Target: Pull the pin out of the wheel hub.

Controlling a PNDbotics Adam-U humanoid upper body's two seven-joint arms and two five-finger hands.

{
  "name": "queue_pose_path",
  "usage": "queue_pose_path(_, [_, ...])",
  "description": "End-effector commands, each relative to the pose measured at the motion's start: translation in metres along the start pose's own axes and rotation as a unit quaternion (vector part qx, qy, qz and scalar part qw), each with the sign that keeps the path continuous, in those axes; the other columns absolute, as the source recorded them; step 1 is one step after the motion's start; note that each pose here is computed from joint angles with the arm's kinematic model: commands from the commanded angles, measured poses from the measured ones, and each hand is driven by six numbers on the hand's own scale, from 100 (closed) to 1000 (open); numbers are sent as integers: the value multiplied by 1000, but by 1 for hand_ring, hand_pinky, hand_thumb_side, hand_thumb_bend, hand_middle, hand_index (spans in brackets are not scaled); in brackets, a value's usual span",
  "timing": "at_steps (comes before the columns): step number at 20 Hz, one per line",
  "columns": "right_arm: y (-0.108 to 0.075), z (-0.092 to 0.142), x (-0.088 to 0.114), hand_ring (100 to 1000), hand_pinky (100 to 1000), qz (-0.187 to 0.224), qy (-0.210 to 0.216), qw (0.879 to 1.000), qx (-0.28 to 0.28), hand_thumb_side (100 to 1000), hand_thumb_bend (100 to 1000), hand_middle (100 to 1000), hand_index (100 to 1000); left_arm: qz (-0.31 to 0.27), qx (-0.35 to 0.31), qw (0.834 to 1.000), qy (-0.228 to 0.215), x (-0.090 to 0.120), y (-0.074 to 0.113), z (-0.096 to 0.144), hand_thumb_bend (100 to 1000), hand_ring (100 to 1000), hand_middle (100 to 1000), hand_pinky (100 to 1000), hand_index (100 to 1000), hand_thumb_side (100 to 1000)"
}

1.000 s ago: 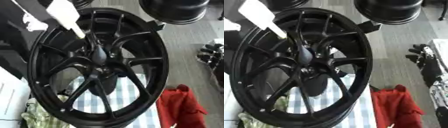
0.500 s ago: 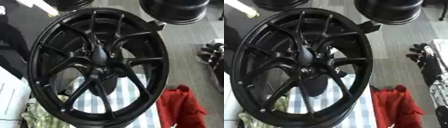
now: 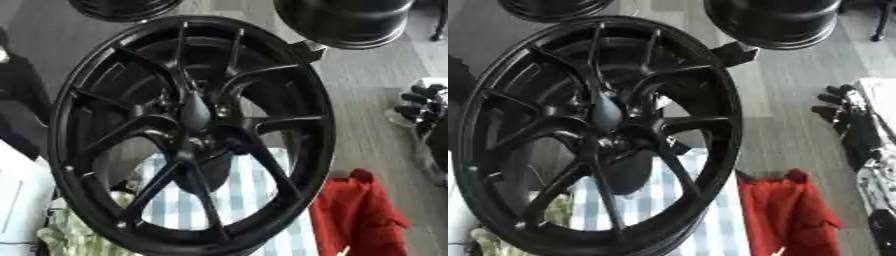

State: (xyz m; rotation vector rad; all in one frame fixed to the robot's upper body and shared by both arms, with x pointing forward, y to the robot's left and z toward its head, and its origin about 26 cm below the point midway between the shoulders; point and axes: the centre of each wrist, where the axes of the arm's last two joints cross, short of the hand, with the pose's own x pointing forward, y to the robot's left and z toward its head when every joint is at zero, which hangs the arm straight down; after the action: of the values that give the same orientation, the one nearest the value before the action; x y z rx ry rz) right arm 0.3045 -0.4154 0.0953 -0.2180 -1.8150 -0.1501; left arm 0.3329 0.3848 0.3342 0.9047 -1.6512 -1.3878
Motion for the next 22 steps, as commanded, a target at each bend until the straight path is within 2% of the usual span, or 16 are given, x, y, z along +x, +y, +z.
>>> queue_pose_path(1, [-7, -4, 14, 732, 924, 10, -18, 1000, -4, 812, 100, 749, 835, -32, 4, 998, 50, -16, 7, 13, 132, 608, 483, 716, 484, 140])
queue_pose_path(2, [-7, -4, 14, 732, 924, 9, -18, 1000, -4, 812, 100, 749, 835, -28, -3, 998, 60, -21, 2, 15, 105, 641, 519, 734, 539, 158])
queue_pose_path(5, [-7, -5, 13, 732, 924, 9, -17, 1000, -4, 813, 100, 750, 835, -6, -31, 997, 74, -31, -14, 16, 100, 706, 586, 770, 638, 170])
queue_pose_path(6, [-7, -5, 13, 732, 924, 9, -17, 1000, -4, 812, 100, 750, 835, 1, -41, 996, 74, -33, -19, 16, 110, 744, 639, 792, 709, 173])
queue_pose_path(8, [-7, -5, 13, 731, 924, 8, -17, 1000, -3, 811, 100, 750, 835, 10, -68, 995, 70, -34, -26, 15, 185, 799, 737, 827, 820, 172])
queue_pose_path(9, [-7, -5, 13, 731, 924, 8, -17, 1000, -2, 811, 100, 750, 835, 10, -80, 994, 68, -35, -28, 15, 241, 819, 761, 848, 851, 276])
queue_pose_path(10, [-7, -5, 13, 731, 924, 8, -18, 1000, -2, 811, 100, 750, 835, 7, -88, 994, 67, -34, -29, 15, 268, 823, 764, 853, 855, 361])
queue_pose_path(12, [-7, -5, 13, 731, 924, 7, -17, 1000, -2, 811, 100, 750, 835, 0, -93, 993, 67, -35, -30, 15, 283, 825, 767, 856, 863, 449])
queue_pose_path(22, [-8, -5, 12, 732, 924, 10, -15, 1000, -1, 812, 100, 750, 835, 15, -89, 994, 59, -37, -34, 14, 196, 816, 753, 845, 849, 366])
